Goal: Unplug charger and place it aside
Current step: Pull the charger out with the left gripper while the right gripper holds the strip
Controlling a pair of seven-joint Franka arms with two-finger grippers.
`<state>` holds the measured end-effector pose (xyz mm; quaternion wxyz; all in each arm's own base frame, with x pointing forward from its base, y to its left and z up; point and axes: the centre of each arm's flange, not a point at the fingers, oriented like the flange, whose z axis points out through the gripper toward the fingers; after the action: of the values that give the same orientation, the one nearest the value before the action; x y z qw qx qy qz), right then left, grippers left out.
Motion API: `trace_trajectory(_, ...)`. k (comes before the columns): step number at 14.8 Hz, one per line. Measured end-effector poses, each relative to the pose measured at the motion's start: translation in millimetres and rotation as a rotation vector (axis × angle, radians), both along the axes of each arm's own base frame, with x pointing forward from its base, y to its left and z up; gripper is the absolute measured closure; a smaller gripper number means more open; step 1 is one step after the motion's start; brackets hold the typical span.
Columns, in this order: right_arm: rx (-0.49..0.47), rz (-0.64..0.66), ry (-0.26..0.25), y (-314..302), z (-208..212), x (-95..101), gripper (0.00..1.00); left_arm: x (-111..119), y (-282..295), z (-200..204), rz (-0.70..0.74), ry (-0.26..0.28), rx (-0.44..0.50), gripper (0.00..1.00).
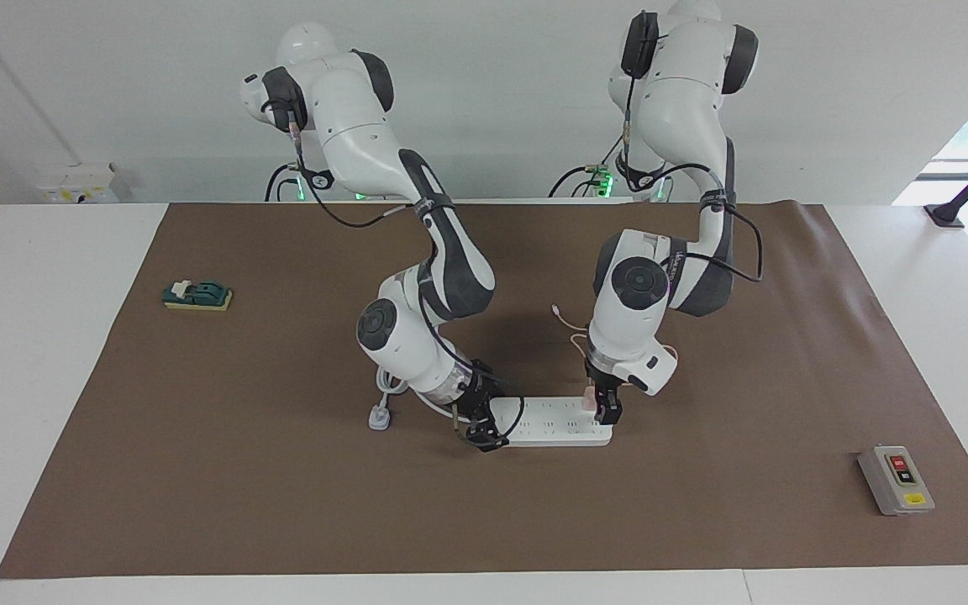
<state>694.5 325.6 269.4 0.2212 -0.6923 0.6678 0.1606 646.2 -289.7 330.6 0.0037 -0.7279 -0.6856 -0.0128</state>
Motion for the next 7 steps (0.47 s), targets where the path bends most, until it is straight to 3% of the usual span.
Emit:
trace_trajectory(3,0.005,-0.004,0.003,-1.8,0.7,1.2,0.08,1.3,0.3,2.2,0.001,-0.004,-0.001,0.23)
trace_trajectory(7,0.007,-0.005,0.005,-2.1,0.6,1.3,0.08,2.4,1.6,2.2,0.004,-0.007,-0.001,0.29)
